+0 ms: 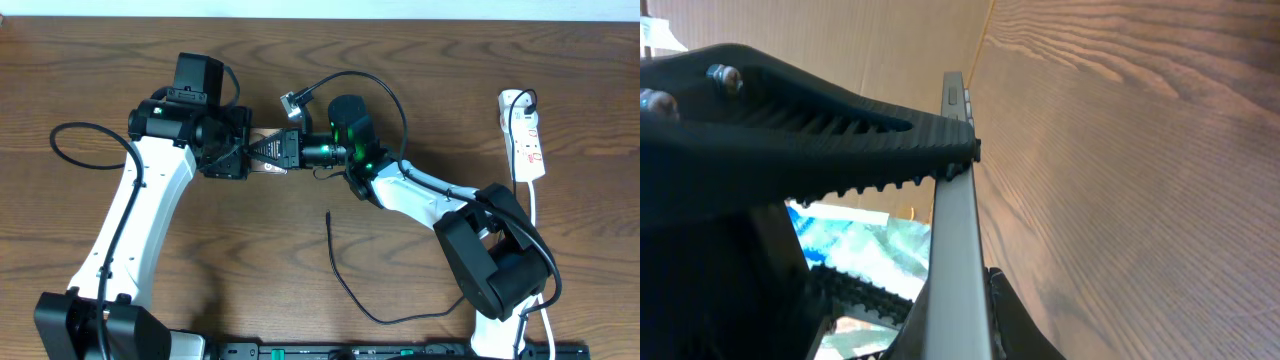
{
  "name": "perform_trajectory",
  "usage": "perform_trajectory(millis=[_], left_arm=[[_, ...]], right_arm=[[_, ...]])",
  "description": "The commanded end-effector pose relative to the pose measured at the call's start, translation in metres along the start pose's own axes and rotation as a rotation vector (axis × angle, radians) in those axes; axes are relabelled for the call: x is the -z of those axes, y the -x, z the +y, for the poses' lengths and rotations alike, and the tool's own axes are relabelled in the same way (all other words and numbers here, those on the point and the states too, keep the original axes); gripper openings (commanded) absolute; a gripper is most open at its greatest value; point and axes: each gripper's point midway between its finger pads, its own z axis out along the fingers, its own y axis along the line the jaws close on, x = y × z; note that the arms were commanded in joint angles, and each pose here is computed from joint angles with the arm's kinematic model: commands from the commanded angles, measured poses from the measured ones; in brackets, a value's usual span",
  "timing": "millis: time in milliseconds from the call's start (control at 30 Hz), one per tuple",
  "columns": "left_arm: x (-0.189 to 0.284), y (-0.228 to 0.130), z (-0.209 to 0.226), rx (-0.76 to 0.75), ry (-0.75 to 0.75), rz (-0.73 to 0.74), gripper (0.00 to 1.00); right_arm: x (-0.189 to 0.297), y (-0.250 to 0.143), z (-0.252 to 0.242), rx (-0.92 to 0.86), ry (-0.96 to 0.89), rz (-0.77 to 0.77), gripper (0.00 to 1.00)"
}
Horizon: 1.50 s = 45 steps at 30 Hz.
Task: Plug charger to phone and switch on socket
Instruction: 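Grasp the phone's edge with the right gripper beside the left gripper, then open the left gripper and pull it back from the phone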
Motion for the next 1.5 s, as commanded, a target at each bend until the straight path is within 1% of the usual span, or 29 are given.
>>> perform_trajectory(millis=[0, 33, 133, 267, 367, 567, 700, 767, 1000, 1133, 1300, 1400, 1467], left_arm=[[0.000, -0.001, -0.001, -0.006, -0.004, -0.002, 0.77], [0.000, -0.001, -0.001, -0.010, -0.004, -0.001, 0.78], [0.000, -0.001, -0.001, -0.013, -0.004, -0.001, 0.88], [0.000, -0.001, -0.001, -0.013, -0.003, -0.001, 0.93], [0.000, -0.001, 0.001, -0.012, 0.003, -0.001, 0.95], [0.000, -0.002, 0.001, -0.074, 0.006, 0.004, 0.95], [0.001, -0.008, 0.001, -0.109, 0.004, 0.057, 0.95], [0.003, -0.011, -0.002, -0.157, -0.013, 0.103, 0.95], [0.014, -0.006, -0.020, -0.384, -0.132, 0.221, 0.95], [0.020, 0.009, -0.024, -0.461, -0.177, 0.229, 0.95], [0.027, 0.024, -0.032, -0.522, -0.238, 0.226, 0.95], [0.034, 0.023, -0.048, -0.567, -0.333, 0.248, 0.95], [0.034, 0.022, -0.057, -0.588, -0.384, 0.252, 0.95]], right_arm=[[-0.003, 0.001, 0.006, -0.017, 0.007, 0.000, 0.02], [-0.003, 0.001, 0.006, -0.017, 0.007, 0.000, 0.02], [-0.003, 0.002, 0.006, -0.017, 0.007, -0.001, 0.01], [-0.002, 0.003, 0.005, -0.017, 0.005, -0.005, 0.01], [0.001, 0.006, 0.004, -0.019, 0.003, -0.012, 0.01], [0.011, 0.018, -0.003, -0.004, -0.011, -0.040, 0.01], [0.023, 0.026, -0.018, -0.004, -0.052, -0.058, 0.01], [0.032, 0.031, -0.031, -0.037, -0.090, -0.074, 0.01], [0.075, 0.052, -0.069, -0.169, -0.185, -0.138, 0.01], [0.100, 0.069, -0.080, -0.292, -0.194, -0.202, 0.01], [0.123, 0.084, -0.090, -0.541, -0.175, -0.281, 0.01], [0.128, 0.088, -0.090, -0.728, -0.144, -0.313, 0.01], [0.127, 0.091, -0.086, -0.807, -0.114, -0.325, 0.01]])
